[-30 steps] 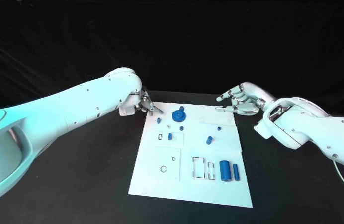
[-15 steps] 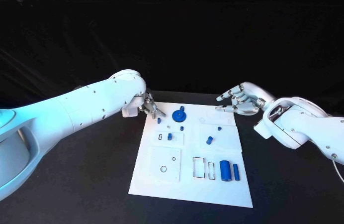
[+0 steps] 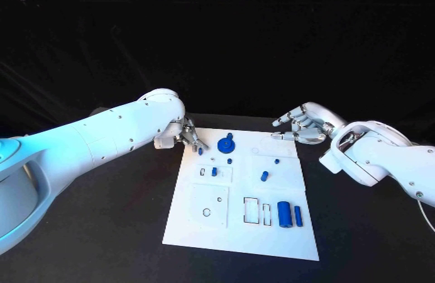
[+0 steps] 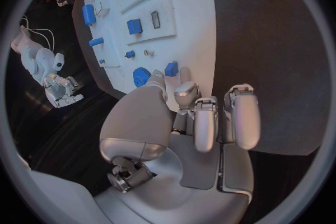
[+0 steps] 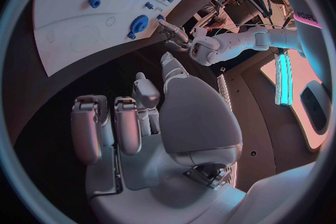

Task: Assemble the parts on the task board

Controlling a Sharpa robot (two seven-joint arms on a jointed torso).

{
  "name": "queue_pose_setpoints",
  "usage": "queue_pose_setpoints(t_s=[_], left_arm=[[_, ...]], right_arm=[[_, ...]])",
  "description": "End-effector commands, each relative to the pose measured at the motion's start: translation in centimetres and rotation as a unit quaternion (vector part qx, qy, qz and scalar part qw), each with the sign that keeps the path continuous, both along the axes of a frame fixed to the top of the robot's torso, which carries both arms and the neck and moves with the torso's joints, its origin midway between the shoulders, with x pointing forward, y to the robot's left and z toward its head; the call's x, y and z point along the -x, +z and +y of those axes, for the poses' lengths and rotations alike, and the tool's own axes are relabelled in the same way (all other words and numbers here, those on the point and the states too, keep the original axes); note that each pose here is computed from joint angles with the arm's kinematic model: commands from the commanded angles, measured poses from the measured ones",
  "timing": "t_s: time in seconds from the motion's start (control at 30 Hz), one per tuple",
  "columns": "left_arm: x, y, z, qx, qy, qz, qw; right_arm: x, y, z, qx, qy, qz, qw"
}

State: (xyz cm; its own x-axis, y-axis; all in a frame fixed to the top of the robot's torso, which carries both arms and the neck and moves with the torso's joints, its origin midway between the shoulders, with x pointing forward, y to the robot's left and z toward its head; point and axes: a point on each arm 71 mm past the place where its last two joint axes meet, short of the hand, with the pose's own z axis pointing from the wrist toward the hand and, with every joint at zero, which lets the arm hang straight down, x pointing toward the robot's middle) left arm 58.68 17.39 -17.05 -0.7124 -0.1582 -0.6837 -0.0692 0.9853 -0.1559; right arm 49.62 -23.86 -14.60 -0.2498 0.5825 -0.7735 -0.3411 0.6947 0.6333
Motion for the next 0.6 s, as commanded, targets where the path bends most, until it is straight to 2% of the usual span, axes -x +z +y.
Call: queue_pose_setpoints(t_s=[0.03,0.3,0.6], left_arm=[[0.05,-0.03,-0.25,0.004,-0.007,0.002,1.0],[0.08,-0.07,-0.33,0.016,-0.002,0.006,1.0],[0.27,-0.21,-0.62,0.023,-0.01,0.021,0.999]], right_arm=[[0.03,-0.1,0.17,0.005,0.008,0.001,1.0],[-0.04,-0.17,0.11,0.007,0.007,0.003,1.0],[-0.09,-0.23,0.12,0.008,0.008,0.005,1.0]])
